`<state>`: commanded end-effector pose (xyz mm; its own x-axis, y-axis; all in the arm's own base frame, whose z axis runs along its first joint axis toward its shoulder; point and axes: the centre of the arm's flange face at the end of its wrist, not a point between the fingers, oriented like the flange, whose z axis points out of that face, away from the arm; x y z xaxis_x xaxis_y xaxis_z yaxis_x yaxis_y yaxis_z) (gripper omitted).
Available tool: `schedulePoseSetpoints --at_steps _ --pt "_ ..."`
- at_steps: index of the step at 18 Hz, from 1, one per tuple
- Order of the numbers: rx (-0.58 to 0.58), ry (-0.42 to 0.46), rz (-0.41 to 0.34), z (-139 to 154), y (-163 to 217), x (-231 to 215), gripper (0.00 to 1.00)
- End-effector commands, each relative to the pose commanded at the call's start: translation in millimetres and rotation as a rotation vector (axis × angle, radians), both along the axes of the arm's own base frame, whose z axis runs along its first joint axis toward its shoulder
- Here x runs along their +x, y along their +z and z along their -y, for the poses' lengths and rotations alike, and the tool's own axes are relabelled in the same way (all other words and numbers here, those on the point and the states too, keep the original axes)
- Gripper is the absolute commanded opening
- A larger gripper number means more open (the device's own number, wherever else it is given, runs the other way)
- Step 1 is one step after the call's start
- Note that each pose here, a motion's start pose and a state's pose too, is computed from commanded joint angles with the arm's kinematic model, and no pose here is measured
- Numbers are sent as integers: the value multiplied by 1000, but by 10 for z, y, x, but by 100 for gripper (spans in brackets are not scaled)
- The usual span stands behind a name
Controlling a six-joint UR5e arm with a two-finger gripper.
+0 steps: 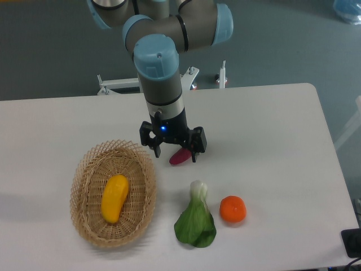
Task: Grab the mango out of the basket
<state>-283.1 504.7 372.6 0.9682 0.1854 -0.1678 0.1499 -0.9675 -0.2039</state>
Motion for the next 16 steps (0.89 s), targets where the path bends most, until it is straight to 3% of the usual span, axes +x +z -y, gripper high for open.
schedulePoseSetpoints --at_steps 10,16 --pt "35 13 15 -65 -82 37 100" --pt "18 54 48 -169 -391 50 100"
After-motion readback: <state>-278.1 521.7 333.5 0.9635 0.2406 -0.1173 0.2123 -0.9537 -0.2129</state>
